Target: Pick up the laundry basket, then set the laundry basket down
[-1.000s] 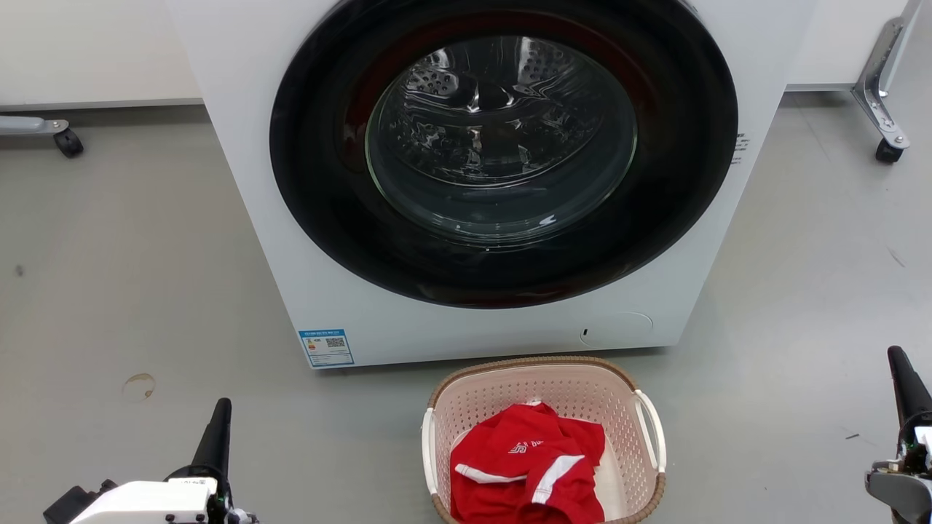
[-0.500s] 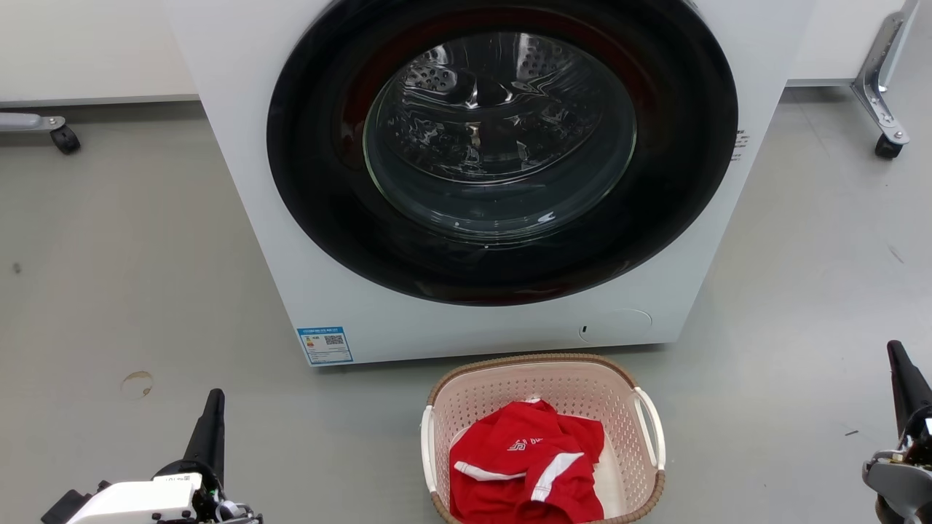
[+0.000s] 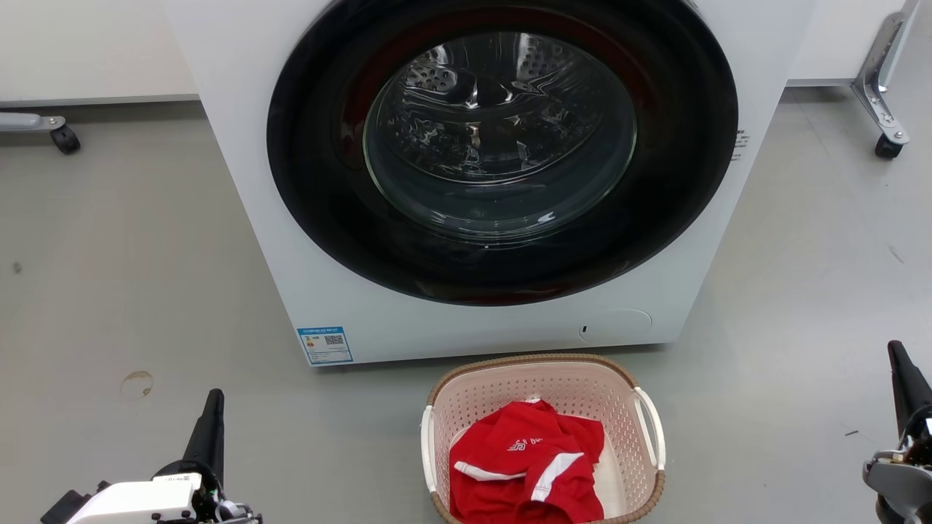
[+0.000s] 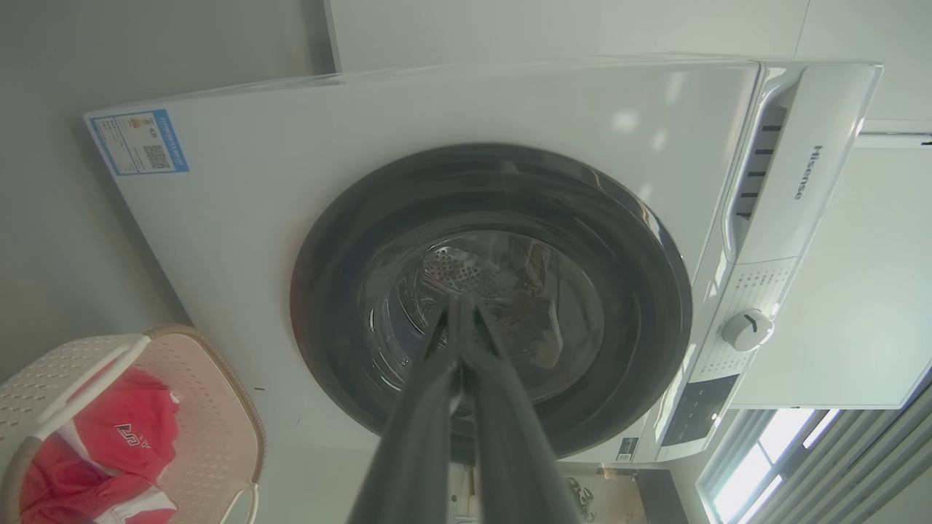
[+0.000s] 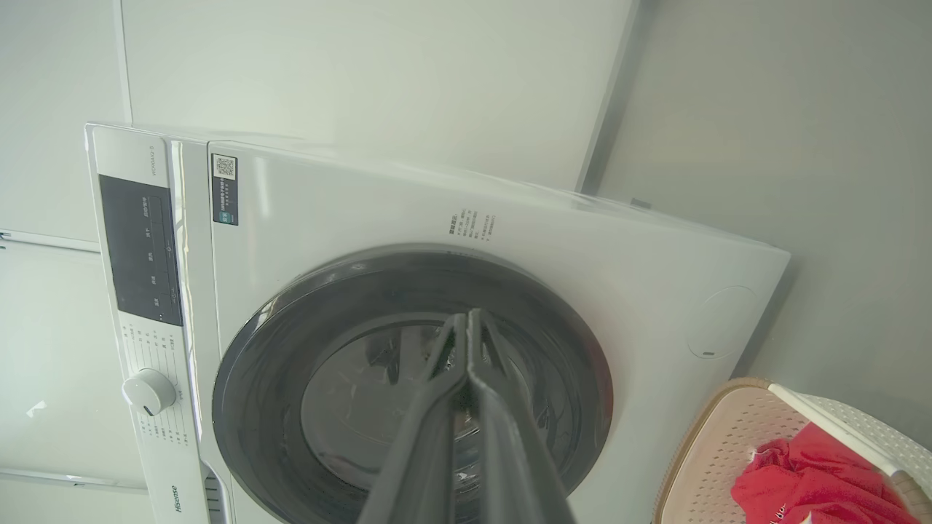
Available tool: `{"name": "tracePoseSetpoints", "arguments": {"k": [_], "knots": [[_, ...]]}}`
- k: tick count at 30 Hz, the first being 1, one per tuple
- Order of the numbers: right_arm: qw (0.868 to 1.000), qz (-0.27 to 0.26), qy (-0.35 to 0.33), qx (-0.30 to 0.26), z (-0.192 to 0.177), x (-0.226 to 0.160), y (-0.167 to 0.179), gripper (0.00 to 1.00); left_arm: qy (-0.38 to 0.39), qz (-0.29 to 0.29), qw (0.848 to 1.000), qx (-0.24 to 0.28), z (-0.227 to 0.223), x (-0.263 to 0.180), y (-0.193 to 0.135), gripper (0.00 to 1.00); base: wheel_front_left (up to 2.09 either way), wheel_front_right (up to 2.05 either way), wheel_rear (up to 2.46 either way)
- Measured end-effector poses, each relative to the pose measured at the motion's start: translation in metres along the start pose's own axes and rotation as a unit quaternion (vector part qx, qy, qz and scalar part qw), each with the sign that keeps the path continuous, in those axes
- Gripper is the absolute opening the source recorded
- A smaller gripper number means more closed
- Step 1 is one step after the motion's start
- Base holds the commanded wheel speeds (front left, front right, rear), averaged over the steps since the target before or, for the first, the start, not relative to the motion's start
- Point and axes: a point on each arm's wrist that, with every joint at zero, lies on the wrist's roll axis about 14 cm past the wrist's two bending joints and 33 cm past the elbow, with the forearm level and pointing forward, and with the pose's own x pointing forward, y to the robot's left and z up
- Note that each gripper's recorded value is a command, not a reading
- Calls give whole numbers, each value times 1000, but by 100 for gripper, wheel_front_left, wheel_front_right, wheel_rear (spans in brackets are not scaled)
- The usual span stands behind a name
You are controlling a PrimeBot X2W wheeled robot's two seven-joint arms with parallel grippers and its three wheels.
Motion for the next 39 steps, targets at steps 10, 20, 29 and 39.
{"name": "tracePoseSetpoints", "arguments": {"k": [10, 20, 29, 39], "knots": [[1000, 0, 0, 0, 0, 0, 0, 0, 0, 0, 1000, 0, 0, 0, 0, 0, 0, 0, 0], [1000, 0, 0, 0, 0, 0, 0, 0, 0, 0, 1000, -1, 0, 0, 0, 0, 0, 0, 0], [1000, 0, 0, 0, 0, 0, 0, 0, 0, 0, 1000, -1, 0, 0, 0, 0, 0, 0, 0], [1000, 0, 0, 0, 0, 0, 0, 0, -1, 0, 1000, -1, 0, 0, 0, 0, 0, 0, 0]]}}
